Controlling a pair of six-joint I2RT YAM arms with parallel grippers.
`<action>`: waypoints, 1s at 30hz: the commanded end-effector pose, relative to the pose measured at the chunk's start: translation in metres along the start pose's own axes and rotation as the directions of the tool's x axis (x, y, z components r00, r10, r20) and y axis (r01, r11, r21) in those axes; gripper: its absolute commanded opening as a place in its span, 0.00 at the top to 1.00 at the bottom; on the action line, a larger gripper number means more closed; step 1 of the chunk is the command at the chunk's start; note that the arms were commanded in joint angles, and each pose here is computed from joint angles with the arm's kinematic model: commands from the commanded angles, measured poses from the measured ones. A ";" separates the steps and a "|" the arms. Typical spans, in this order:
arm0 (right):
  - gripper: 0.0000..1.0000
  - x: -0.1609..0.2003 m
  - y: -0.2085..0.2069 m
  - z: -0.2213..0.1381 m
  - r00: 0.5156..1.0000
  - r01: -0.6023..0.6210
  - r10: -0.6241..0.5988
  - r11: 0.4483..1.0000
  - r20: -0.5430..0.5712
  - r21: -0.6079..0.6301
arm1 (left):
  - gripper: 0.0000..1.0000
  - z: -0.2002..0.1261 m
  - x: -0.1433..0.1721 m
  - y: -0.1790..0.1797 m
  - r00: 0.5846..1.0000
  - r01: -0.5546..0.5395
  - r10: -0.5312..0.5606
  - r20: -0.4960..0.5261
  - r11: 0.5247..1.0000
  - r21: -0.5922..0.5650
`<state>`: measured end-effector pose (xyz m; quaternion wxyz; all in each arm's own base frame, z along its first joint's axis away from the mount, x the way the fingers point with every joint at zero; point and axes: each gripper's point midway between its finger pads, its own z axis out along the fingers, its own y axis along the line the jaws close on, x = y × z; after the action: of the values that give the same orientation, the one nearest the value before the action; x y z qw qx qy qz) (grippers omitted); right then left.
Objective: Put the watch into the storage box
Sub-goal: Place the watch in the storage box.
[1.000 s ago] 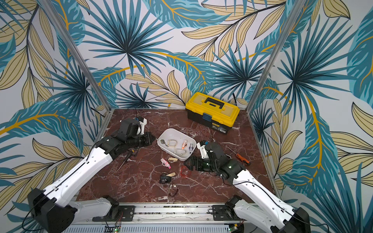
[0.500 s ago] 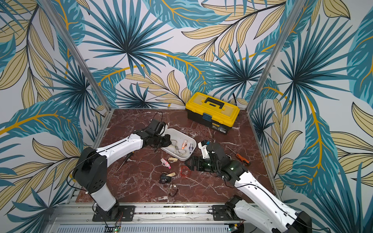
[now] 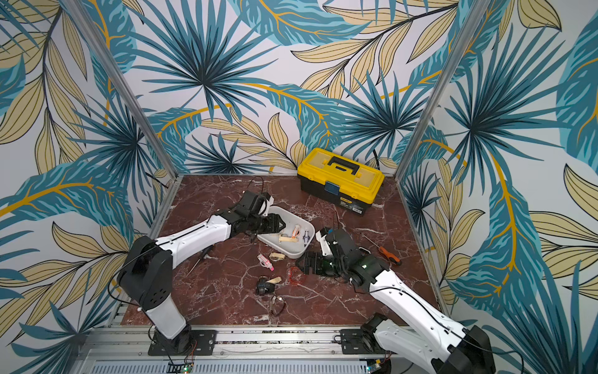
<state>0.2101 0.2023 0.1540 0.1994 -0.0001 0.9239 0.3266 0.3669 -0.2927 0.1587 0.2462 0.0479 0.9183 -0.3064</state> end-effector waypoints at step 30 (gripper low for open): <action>0.25 0.099 0.024 0.081 0.879 0.430 -0.328 0.859 -0.346 0.278 | 0.00 -0.218 0.135 0.004 0.925 -0.292 0.312 0.219 0.949 -0.119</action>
<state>0.1451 0.2975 0.0893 0.1178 -0.1683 0.9611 0.1847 0.1582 -0.1806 0.2563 0.4066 0.1516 0.8639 -0.2556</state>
